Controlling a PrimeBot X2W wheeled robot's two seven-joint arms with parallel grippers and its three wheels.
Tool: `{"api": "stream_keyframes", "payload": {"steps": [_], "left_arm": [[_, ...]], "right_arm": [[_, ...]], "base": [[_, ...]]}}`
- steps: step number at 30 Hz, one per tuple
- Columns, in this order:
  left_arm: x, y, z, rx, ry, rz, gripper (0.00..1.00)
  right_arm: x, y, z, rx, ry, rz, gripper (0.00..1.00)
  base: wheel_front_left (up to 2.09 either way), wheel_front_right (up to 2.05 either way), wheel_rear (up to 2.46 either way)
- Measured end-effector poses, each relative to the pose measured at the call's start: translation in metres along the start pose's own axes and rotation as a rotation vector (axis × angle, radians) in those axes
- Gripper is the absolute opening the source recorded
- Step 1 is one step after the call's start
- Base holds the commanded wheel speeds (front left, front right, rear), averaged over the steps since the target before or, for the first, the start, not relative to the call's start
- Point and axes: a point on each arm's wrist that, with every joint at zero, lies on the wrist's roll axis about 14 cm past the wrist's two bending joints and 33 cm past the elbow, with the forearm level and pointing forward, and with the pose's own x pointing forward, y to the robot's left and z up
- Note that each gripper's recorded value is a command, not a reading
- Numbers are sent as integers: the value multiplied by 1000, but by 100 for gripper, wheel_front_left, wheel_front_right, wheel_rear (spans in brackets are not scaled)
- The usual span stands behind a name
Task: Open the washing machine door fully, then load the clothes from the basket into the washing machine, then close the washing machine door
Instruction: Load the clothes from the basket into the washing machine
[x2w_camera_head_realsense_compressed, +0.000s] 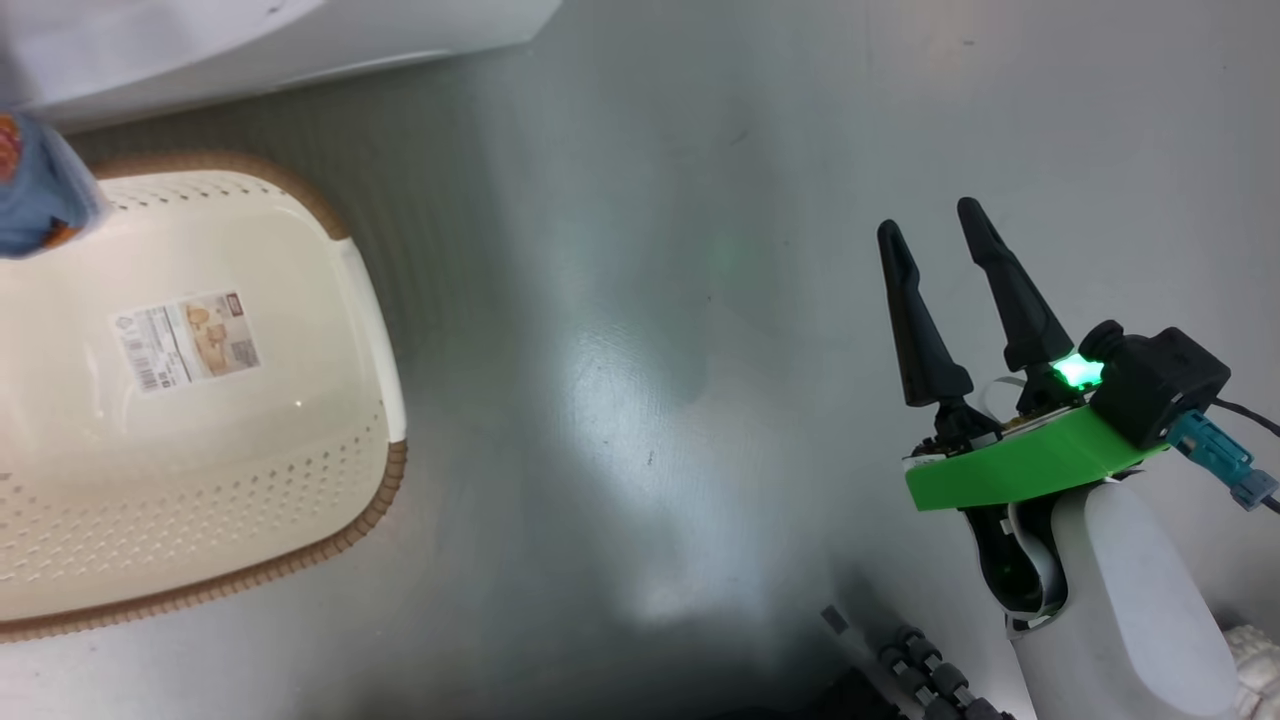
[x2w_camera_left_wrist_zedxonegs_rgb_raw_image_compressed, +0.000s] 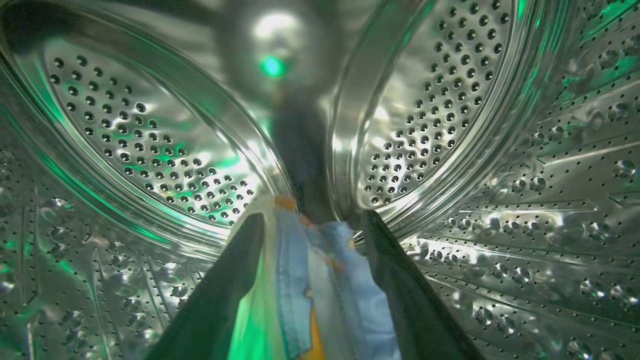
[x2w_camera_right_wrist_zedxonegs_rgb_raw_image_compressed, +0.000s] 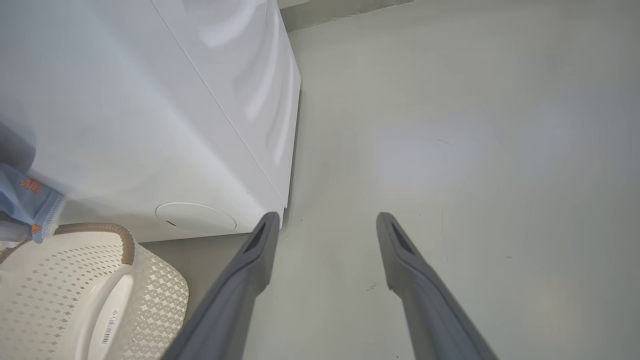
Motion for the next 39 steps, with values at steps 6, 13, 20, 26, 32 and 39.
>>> {"api": "stream_keyframes", "payload": {"steps": [6,13,20,26,32,39], "left_arm": [[-9,-6,5,-14,-9,11,100],[-25,-14,6,-29,-13,16,100],[-43,-19,10,-14,-27,22,100],[-58,-24,12,-12,-32,27,100],[-72,-26,12,-9,-38,32,100],[-89,-36,18,-17,-62,34,100]], "right_arm": [[2,6,10,6,-26,14,100],[1,12,21,11,-52,29,100],[0,14,33,6,-79,36,100],[-1,19,41,4,-96,49,100],[-6,20,42,7,-96,49,100],[-9,22,47,8,-106,51,100]], "base": [[0,0,0],[0,0,0],[0,0,0],[0,0,0],[0,0,0],[0,0,0]]}}
